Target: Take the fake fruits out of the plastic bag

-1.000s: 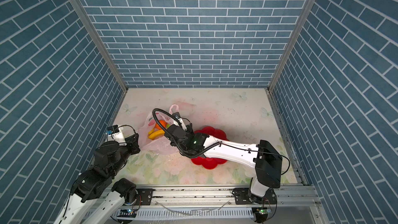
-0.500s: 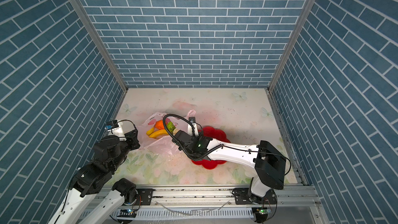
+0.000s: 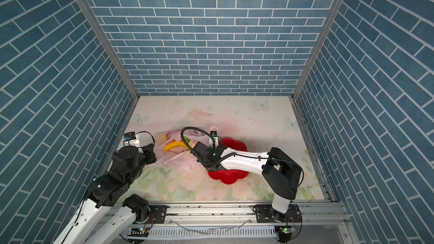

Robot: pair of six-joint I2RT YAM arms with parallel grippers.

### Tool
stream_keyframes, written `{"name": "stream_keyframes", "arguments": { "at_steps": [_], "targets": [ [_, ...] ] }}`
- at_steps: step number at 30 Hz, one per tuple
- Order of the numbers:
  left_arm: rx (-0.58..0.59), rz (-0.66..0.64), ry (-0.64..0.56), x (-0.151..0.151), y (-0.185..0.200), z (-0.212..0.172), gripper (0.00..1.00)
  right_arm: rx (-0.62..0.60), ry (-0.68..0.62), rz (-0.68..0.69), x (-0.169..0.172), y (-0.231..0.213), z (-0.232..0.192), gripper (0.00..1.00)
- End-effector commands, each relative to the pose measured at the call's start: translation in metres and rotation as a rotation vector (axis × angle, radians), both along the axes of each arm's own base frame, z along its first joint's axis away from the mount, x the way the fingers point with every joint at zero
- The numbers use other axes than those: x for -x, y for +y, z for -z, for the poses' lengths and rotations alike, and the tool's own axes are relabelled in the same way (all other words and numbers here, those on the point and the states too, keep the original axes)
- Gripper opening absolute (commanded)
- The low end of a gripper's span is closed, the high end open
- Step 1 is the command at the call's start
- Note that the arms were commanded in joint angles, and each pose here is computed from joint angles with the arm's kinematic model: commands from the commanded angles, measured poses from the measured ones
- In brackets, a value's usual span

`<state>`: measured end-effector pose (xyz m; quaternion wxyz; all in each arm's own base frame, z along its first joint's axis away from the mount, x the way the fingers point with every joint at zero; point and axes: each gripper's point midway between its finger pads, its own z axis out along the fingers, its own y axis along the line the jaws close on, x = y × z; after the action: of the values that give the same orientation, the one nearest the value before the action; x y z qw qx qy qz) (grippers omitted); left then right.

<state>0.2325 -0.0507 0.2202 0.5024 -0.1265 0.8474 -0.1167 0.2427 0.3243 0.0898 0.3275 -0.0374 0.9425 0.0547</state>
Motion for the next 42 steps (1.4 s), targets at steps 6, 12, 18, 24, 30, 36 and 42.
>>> {"name": "stream_keyframes", "arguments": {
  "at_steps": [6, 12, 18, 24, 30, 36, 42],
  "targets": [
    [-0.006, 0.006, -0.002, -0.004, -0.002, 0.004, 0.07, -0.103, -0.005, -0.072, -0.001, 0.025, -0.047, 0.4],
    [0.019, 0.028, -0.017, -0.005, -0.007, 0.004, 0.07, -0.12, 0.038, -0.185, 0.016, 0.046, -0.063, 0.54],
    [0.047, 0.049, -0.029, -0.007, -0.013, 0.005, 0.07, -0.104, 0.079, -0.237, 0.037, 0.057, -0.07, 0.62],
    [0.06, 0.058, -0.045, -0.009, -0.016, 0.004, 0.07, -0.091, 0.096, -0.231, 0.053, 0.056, -0.073, 0.66],
    [0.067, 0.069, -0.059, -0.011, -0.019, 0.002, 0.07, -0.059, 0.084, -0.192, 0.067, 0.04, -0.079, 0.68],
    [0.072, 0.089, -0.058, -0.01, -0.022, 0.002, 0.07, -0.07, 0.09, -0.244, 0.09, 0.024, -0.086, 0.68],
    [0.076, 0.105, -0.052, -0.008, -0.024, 0.005, 0.07, -0.055, 0.127, -0.404, 0.125, 0.03, -0.104, 0.65]
  ]
}}
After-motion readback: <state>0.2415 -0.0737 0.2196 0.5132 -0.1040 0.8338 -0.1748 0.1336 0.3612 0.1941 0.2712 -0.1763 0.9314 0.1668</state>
